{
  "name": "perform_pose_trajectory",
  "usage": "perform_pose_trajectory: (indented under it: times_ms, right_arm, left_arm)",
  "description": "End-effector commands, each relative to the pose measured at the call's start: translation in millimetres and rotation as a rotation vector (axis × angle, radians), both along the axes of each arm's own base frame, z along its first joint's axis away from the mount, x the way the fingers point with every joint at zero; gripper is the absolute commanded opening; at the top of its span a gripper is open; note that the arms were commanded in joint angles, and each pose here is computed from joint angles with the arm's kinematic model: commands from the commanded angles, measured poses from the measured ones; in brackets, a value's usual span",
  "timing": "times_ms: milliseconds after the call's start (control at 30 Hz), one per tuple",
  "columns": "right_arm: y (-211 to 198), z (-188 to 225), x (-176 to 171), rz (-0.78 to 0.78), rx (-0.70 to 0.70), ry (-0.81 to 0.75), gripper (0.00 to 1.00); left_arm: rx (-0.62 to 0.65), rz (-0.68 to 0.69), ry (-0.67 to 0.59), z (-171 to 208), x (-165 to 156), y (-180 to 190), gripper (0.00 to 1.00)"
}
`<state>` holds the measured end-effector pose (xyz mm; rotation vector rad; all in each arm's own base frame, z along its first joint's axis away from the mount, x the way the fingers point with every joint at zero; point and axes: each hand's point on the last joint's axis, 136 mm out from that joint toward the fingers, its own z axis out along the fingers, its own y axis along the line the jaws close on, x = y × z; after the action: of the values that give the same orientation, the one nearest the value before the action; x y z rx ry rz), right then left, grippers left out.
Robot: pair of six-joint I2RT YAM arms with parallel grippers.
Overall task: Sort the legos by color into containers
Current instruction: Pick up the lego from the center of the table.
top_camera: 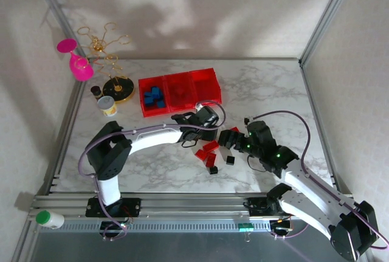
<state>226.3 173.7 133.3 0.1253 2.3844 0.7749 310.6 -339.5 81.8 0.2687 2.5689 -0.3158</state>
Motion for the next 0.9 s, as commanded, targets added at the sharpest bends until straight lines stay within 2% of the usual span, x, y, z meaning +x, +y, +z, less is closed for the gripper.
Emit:
perform_pose_trajectory:
  times_ms: [0,233,467,633,867]
  right_arm:
    - [-8,-3,0,-0.038,-0.008,0.007,0.99]
    - [-11,-3,-1,-0.045,-0.012,0.0,0.99]
    - [-12,-3,-2,-0.048,-0.013,-0.005,0.99]
    - [-11,-4,-2,-0.044,-0.008,-0.004,0.99]
    - [-12,-4,-2,-0.044,-0.012,-0.004,0.99]
  left_arm:
    - [0.016,0.007,-0.008,-2,7,-11,0.72]
    - [0.098,0.007,0.009,-25,15,-14,0.79]
    - [0.159,0.003,0.028,-41,16,-10,0.81]
    - [0.15,-0.021,0.068,-52,11,-16,0.81]
    - [0.154,-0.019,0.068,-54,12,-16,0.71]
